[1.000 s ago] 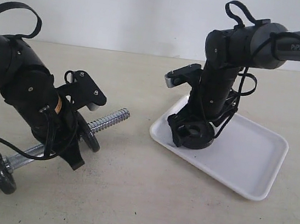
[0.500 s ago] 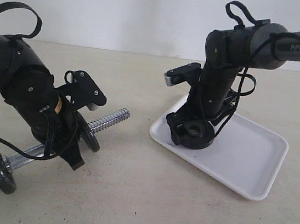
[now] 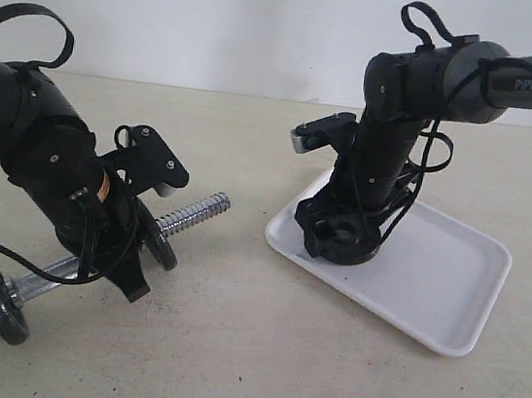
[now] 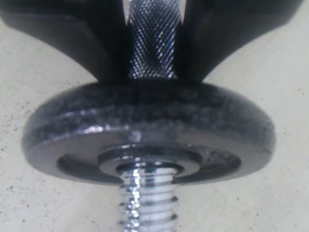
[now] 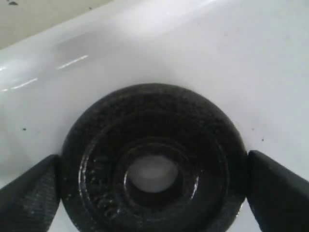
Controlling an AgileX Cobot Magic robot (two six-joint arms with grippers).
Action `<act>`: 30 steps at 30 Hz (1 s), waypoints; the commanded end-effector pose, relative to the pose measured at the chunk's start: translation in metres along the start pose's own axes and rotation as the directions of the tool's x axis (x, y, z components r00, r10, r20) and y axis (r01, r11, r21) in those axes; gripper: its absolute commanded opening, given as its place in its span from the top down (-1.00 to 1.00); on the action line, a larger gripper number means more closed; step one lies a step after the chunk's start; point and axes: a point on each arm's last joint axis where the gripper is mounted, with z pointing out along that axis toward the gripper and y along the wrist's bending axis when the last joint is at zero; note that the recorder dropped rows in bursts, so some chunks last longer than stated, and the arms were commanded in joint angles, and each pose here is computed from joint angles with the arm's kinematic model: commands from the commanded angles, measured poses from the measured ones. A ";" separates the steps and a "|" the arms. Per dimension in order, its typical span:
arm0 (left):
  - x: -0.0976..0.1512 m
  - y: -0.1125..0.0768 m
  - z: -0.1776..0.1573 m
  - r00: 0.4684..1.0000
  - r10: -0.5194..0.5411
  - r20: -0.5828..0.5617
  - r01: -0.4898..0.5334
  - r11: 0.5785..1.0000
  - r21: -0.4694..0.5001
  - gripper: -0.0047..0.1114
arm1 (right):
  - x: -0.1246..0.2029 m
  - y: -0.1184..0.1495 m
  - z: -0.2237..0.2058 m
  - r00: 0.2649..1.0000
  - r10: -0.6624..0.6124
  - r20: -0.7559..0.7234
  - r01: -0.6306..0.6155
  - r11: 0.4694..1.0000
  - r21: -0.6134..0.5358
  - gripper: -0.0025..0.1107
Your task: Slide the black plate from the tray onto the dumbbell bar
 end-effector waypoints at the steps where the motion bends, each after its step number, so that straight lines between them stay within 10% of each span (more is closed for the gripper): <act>1: -0.003 -0.001 -0.007 0.999 -0.016 0.033 0.016 1.000 0.000 0.84 | 0.000 0.000 0.000 1.000 0.006 -0.004 -0.006 1.000 0.001 0.44; 6: -0.003 -0.001 -0.007 0.999 -0.016 0.033 0.016 1.000 0.000 0.84 | 0.002 0.000 0.000 1.000 -0.003 -0.024 0.003 1.000 -0.004 0.96; 30: -0.003 -0.001 -0.007 0.999 -0.016 0.033 0.016 1.000 0.000 0.84 | 0.009 0.003 -0.041 0.997 -0.038 -0.063 0.037 0.999 -0.020 0.96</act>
